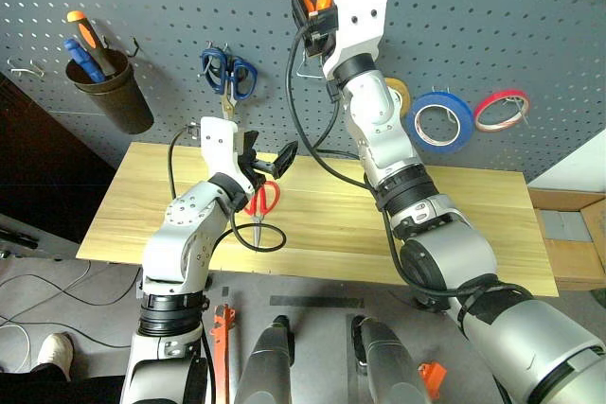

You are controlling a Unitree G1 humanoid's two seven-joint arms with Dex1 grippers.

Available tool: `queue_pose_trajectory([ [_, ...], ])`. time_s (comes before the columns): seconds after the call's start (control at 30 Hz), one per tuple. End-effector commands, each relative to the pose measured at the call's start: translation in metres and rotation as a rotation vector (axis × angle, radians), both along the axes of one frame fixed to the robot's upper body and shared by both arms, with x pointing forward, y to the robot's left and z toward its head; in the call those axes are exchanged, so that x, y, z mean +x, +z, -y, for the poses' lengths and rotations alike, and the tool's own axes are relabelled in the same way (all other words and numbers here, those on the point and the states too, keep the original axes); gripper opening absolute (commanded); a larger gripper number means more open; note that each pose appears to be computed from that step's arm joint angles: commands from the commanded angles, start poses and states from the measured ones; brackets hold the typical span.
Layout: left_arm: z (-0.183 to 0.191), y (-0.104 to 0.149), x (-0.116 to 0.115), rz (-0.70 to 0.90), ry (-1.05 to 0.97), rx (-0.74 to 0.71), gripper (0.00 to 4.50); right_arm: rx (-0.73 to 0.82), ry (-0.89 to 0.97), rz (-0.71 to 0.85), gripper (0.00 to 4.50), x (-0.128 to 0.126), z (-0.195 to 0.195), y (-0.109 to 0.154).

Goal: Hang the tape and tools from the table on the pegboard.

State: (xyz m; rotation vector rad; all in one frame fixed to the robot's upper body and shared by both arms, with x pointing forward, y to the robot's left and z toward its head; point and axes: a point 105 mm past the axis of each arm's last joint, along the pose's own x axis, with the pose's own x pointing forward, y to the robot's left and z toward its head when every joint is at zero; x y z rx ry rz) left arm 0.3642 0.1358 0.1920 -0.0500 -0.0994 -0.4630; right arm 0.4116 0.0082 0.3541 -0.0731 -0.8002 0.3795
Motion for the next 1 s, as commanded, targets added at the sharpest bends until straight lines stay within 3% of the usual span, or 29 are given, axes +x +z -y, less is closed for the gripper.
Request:
queue_pose_trajectory([
  [0.03, 0.000, 0.011, -0.004, 0.051, -0.003, 0.006, 4.50, 0.006, 0.028, -0.030, 2.71, -0.002, -0.005, -0.006],
  [0.2, -0.001, 0.009, -0.004, 0.046, -0.001, 0.006, 4.50, -0.043, 0.095, -0.244, 2.71, 0.012, -0.017, -0.054],
  [0.37, -0.002, 0.011, -0.001, 0.048, 0.007, -0.009, 4.50, -0.132, 0.092, -0.361, 2.71, 0.020, -0.018, -0.083],
  [0.53, -0.002, 0.011, 0.000, 0.052, 0.009, -0.007, 4.50, -0.166, 0.080, -0.367, 4.34, 0.023, -0.013, -0.084],
  [0.6, -0.006, 0.004, 0.000, 0.035, 0.036, 0.009, 4.50, -0.170, 0.076, -0.355, 4.43, 0.022, -0.009, -0.082],
  [0.8, -0.021, -0.068, -0.008, -0.135, 0.189, 0.134, 4.50, -0.285, 0.169, -0.294, 4.43, 0.004, 0.002, -0.093],
  [0.9, -0.024, -0.092, -0.017, -0.192, 0.255, 0.159, 4.50, -0.338, 0.206, -0.268, 4.43, -0.009, 0.013, -0.098],
  [1.0, -0.028, -0.128, -0.031, -0.304, 0.351, 0.167, 4.50, -0.436, 0.365, -0.240, 4.43, -0.046, 0.019, -0.115],
])
